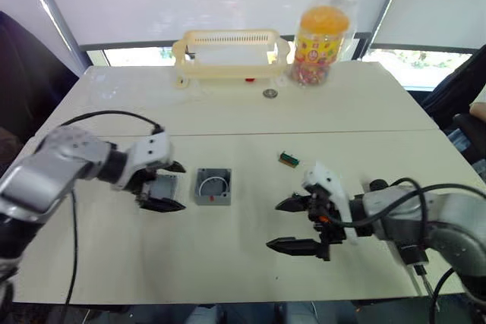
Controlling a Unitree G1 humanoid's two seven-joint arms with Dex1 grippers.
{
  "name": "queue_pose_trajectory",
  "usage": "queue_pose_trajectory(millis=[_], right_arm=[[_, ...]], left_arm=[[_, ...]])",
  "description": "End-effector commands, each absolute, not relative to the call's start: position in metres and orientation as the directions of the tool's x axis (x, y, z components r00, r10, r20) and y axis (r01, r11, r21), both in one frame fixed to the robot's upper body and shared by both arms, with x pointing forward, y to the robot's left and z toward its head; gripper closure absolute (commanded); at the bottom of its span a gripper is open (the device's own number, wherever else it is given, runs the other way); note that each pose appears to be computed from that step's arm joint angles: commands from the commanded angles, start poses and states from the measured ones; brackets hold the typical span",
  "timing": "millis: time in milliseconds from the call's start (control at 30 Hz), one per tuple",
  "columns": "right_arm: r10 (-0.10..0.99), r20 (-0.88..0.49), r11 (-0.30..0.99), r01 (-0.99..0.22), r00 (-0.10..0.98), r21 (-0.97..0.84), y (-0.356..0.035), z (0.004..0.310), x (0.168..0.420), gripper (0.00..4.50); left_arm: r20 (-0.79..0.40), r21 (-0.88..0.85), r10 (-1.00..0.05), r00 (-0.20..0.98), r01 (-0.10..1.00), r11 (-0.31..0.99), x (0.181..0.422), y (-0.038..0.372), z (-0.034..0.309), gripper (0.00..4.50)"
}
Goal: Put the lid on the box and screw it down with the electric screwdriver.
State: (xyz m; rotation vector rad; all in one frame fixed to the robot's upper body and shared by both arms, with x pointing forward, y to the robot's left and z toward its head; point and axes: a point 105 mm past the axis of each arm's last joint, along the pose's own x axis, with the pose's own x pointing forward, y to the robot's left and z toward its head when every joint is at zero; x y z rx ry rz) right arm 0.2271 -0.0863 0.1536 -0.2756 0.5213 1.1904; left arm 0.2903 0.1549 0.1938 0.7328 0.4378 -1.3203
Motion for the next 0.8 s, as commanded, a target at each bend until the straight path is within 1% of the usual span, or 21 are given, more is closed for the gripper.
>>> queue_pose_trajectory(millis=[33, 67, 133, 267, 533, 767, 800], right_arm=[[0.813, -0.482, 0.375, -0.927, 0.328, 0.000, -0.076, 0.153, 0.231, 0.00], [0.817, -0.466, 0.384, -0.923, 0.340, 0.000, -0.073, 0.153, 0.233, 0.00], [0.812, -0.450, 0.411, -0.911, 0.372, -0.011, -0.069, 0.151, 0.237, 0.00], [0.807, -0.430, 0.439, -0.898, 0.405, -0.021, -0.066, 0.150, 0.241, 0.00], [0.792, -0.418, 0.473, -0.880, 0.444, -0.039, -0.070, 0.152, 0.246, 0.00], [0.787, -0.423, 0.475, -0.879, 0.449, -0.048, -0.076, 0.153, 0.245, 0.00], [0.785, -0.424, 0.477, -0.878, 0.451, -0.051, -0.076, 0.153, 0.246, 0.00]], left_arm=[[-0.694, 0.239, -0.695, 0.188, 0.971, 0.024, 0.300, 0.141, 0.192, 0.01], [-0.700, 0.234, -0.690, 0.183, 0.972, 0.020, 0.304, 0.134, 0.188, 0.01], [-0.746, 0.174, -0.652, 0.132, 0.985, -0.001, 0.307, 0.125, 0.171, 0.01], [-0.755, 0.183, -0.645, 0.121, 0.983, -0.030, 0.314, 0.115, 0.157, 0.01], [-0.780, 0.186, -0.615, 0.114, 0.981, -0.054, 0.319, 0.112, 0.143, 0.01], [-0.796, 0.176, -0.595, 0.107, 0.983, -0.058, 0.317, 0.118, 0.143, 0.01], [-0.798, 0.172, -0.593, 0.105, 0.984, -0.056, 0.318, 0.119, 0.142, 0.25]])
